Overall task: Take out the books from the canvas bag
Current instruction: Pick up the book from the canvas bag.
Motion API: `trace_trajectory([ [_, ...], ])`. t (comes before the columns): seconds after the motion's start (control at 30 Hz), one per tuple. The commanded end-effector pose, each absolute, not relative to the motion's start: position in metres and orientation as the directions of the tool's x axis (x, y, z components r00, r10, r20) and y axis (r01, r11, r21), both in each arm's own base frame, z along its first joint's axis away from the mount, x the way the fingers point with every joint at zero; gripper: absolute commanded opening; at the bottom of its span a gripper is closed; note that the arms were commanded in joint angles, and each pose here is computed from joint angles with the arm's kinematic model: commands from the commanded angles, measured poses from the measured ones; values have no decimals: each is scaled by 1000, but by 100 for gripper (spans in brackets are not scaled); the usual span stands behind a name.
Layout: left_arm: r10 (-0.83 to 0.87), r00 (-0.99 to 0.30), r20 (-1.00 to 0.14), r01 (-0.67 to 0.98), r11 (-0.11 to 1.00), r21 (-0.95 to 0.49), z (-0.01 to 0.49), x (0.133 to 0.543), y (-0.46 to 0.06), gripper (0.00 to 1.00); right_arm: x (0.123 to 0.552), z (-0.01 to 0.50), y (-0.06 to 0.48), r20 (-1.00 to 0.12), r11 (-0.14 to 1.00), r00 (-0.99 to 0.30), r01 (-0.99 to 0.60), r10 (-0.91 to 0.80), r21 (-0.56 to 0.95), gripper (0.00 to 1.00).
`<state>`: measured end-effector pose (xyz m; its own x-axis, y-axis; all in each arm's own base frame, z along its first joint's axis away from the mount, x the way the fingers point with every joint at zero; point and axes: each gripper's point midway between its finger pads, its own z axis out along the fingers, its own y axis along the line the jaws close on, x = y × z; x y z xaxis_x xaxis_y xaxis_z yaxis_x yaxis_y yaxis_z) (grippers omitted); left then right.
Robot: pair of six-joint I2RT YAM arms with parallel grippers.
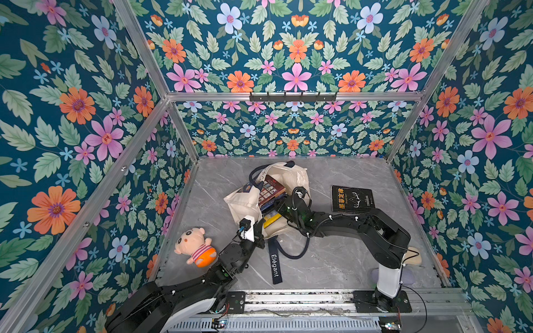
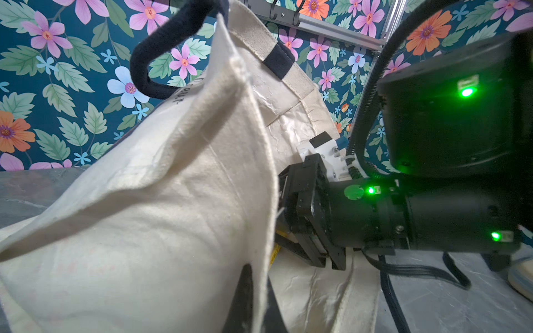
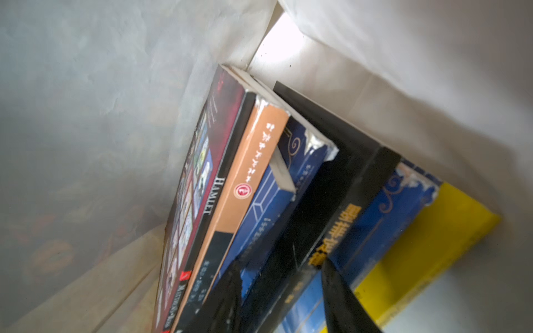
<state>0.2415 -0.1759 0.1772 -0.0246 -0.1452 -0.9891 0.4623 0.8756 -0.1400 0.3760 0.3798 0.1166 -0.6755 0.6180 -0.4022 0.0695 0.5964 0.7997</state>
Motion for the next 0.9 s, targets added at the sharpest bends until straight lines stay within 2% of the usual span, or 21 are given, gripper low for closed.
trace_trajectory([
  [0.0, -174, 21, -984, 534, 835, -136, 184, 228, -181, 0, 386, 141, 376, -446, 574, -612, 16, 653, 818, 44],
  [0.2, -166, 25, -986, 547, 828, -126, 184, 227, -184, 0, 386, 155, 376, -461, 569, -598, -11, 655, 822, 43],
  [0.53, -157, 30, -987, 558, 822, -113, 185, 225, -187, 0, 374, 136, 396, -383, 537, -659, 38, 648, 843, 42],
  [0.87, -151, 33, -988, 574, 812, -104, 185, 223, -190, 0, 391, 122, 366, -396, 544, -581, 96, 710, 834, 39],
])
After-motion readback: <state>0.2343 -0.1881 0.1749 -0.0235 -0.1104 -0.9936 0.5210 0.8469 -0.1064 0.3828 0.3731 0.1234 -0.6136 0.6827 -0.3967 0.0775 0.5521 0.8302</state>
